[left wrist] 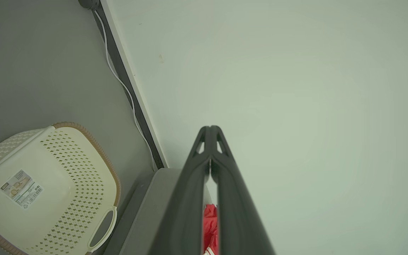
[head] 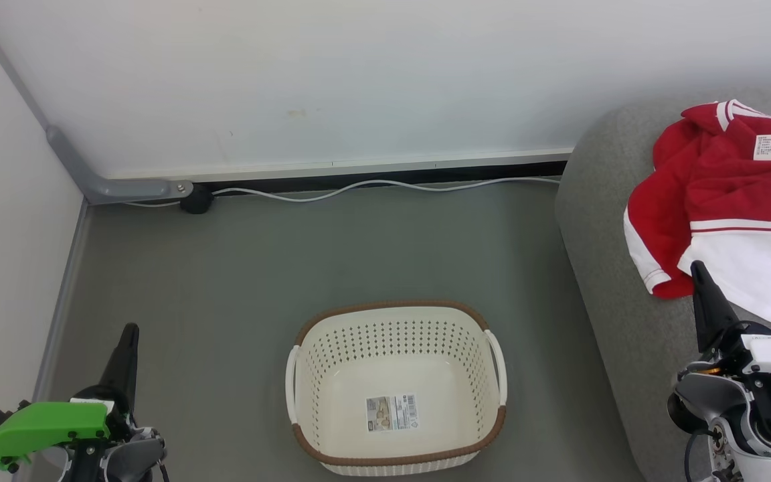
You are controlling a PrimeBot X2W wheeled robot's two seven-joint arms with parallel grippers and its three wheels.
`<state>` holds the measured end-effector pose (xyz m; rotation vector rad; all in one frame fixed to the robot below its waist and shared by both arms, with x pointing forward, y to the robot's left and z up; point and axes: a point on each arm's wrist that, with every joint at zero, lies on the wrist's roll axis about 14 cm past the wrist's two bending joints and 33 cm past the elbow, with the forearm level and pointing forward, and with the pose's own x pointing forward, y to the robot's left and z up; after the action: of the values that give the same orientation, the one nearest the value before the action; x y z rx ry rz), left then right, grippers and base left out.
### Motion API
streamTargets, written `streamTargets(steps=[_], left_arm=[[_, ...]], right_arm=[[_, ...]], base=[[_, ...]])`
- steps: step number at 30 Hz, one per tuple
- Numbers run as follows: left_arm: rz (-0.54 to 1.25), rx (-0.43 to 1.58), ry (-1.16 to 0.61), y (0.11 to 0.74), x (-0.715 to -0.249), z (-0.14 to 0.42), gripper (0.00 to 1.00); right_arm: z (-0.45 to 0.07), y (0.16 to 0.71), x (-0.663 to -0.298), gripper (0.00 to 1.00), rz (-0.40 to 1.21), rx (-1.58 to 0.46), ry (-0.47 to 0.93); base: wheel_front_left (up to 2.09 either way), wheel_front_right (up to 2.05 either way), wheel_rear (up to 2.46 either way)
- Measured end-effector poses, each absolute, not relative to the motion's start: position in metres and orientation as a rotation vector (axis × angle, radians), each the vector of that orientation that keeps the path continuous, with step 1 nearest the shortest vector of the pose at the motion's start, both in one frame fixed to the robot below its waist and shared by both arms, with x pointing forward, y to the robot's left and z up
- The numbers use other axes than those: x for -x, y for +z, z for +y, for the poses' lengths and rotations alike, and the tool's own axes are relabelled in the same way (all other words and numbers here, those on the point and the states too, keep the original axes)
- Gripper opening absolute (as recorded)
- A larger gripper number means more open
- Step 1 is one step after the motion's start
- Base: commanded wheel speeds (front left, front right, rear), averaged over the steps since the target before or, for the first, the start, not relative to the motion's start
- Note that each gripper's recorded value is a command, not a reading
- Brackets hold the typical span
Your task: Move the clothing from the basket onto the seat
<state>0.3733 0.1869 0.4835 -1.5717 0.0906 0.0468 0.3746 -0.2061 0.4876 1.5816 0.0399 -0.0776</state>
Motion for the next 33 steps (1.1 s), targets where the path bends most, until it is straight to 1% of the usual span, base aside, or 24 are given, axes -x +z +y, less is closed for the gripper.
streamTargets(steps=[33], left_arm=[[0.088, 1.572, 0.045, 0.4844, -0.3735, 0.1871, 0.00]], right_arm=[[-0.2060, 0.4877, -0.3746, 0.00, 0.040, -1.582, -0.077]], base=[[0.00, 0.00, 0.00]])
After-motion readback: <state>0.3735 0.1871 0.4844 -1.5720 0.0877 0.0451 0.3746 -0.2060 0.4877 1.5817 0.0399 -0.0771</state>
